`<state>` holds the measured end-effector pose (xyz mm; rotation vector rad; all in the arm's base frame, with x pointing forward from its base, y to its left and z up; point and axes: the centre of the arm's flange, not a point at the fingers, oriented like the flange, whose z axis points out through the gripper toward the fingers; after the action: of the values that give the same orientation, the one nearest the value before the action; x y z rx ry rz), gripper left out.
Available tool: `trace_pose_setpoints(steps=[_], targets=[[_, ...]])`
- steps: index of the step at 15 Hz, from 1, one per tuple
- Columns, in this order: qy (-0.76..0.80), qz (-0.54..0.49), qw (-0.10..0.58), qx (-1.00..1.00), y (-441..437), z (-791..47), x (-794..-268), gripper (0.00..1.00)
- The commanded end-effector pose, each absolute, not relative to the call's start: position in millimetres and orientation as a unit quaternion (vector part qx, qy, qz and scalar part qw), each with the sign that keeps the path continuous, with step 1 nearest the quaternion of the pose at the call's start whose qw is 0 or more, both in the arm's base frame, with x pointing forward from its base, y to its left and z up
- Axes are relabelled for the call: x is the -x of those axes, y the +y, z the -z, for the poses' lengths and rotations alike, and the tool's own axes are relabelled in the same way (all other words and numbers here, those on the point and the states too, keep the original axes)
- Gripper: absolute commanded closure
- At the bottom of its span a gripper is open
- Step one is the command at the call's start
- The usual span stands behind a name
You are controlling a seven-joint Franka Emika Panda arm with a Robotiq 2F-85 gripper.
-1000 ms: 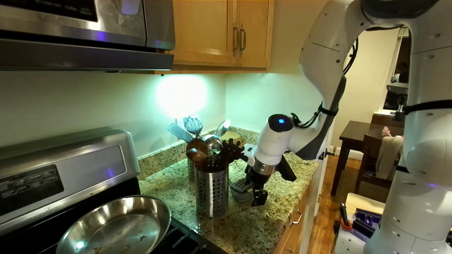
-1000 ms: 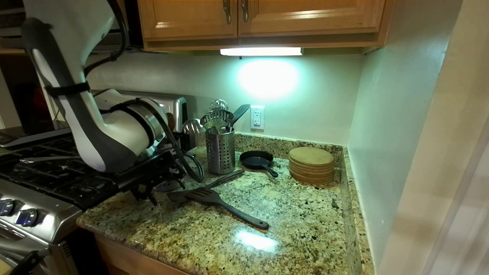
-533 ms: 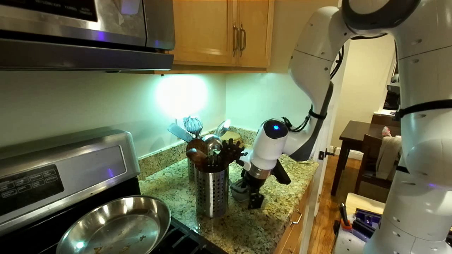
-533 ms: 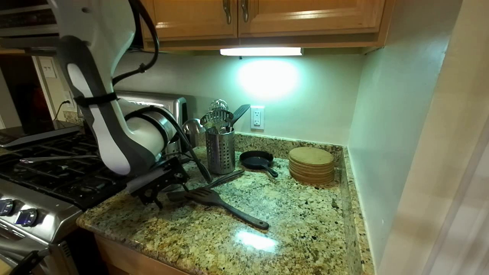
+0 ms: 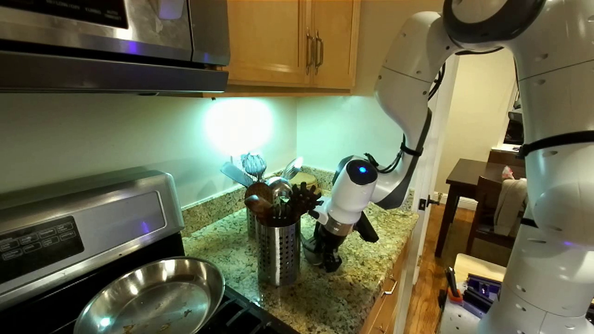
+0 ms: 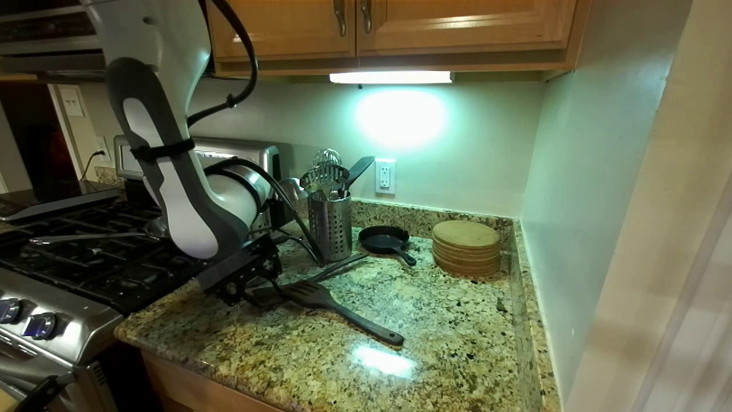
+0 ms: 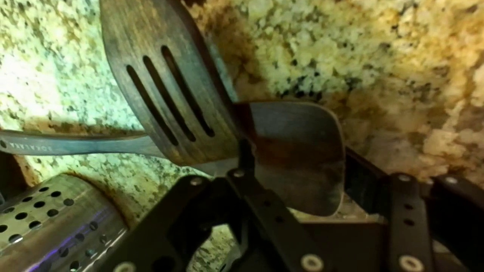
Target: Pick up the wooden spoon and put it in the spoon holder
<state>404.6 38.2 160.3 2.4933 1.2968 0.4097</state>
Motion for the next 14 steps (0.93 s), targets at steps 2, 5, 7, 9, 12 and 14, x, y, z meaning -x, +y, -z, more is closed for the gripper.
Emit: trace_pose_setpoints(steps=[2, 5, 7, 9, 12, 14], targets=[[0.448, -0.156, 0.141, -0.869, 30, -148, -400, 0.81], [0.449, -0.164, 0.146, -0.866, 30, -151, -403, 0.87], [0.452, -0.168, 0.148, -0.864, 30, -153, -403, 0.85], [0.454, -0.171, 0.155, -0.861, 28, -158, -399, 0.87], [0.458, -0.168, 0.17, -0.856, 21, -166, -388, 0.87], [0.456, -0.164, 0.182, -0.856, 14, -172, -382, 0.87]])
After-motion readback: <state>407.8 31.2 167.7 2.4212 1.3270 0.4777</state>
